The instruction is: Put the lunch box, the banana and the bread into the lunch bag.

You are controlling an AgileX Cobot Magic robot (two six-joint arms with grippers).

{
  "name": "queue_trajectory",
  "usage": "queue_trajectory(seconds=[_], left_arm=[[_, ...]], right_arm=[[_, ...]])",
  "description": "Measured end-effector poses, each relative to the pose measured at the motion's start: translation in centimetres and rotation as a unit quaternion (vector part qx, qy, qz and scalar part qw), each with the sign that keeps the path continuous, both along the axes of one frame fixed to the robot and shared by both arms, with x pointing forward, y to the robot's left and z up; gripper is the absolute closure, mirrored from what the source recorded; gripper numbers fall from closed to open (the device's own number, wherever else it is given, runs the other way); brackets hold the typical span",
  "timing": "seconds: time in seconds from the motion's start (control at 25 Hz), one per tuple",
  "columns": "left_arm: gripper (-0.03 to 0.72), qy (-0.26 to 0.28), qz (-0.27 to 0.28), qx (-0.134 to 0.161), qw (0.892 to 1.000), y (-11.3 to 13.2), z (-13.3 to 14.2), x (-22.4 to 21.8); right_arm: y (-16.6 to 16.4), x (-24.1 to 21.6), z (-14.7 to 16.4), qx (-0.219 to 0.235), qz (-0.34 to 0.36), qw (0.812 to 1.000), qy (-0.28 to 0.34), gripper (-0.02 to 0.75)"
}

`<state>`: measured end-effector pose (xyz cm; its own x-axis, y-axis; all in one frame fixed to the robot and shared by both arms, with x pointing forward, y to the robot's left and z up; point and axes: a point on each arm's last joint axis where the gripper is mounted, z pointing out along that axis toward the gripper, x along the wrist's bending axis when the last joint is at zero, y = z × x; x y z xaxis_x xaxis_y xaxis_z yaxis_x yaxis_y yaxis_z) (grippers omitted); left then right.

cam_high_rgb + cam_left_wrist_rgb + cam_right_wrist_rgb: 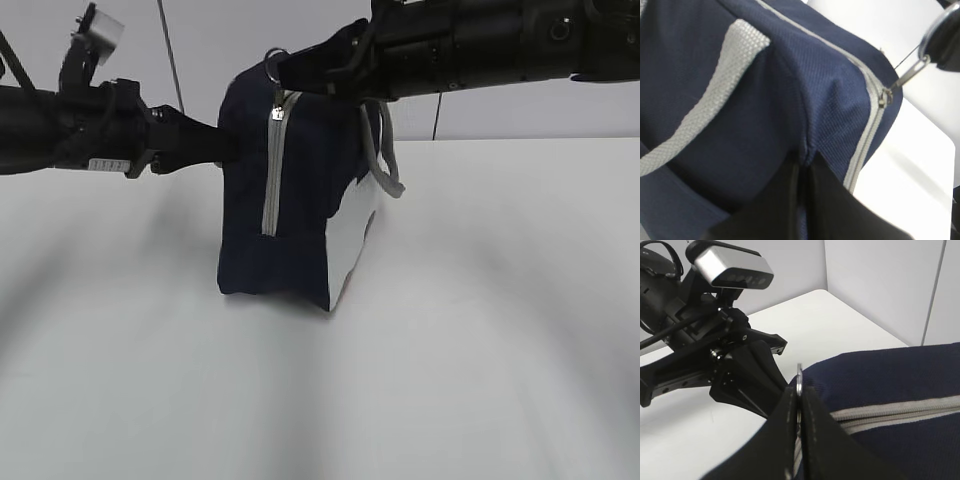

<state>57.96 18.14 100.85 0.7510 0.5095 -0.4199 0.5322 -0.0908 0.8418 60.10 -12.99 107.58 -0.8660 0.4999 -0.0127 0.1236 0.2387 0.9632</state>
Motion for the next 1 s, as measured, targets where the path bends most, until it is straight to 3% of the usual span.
queue_trajectory(seconds=[0.56, 1.0], left_arm=[[0.683, 0.001, -0.012, 0.002, 1.000, -0.1, 0.0, -0.2], [0.683, 0.029, -0.034, -0.021, 0.999, -0.4, 0.2, -0.7]], right_arm=[[0.0, 0.1, 0.2, 0.014, -0.006, 1.000, 0.007, 0.754], [0.0, 1.1, 1.8, 0.030, -0.034, 0.999, -0.001, 0.754]])
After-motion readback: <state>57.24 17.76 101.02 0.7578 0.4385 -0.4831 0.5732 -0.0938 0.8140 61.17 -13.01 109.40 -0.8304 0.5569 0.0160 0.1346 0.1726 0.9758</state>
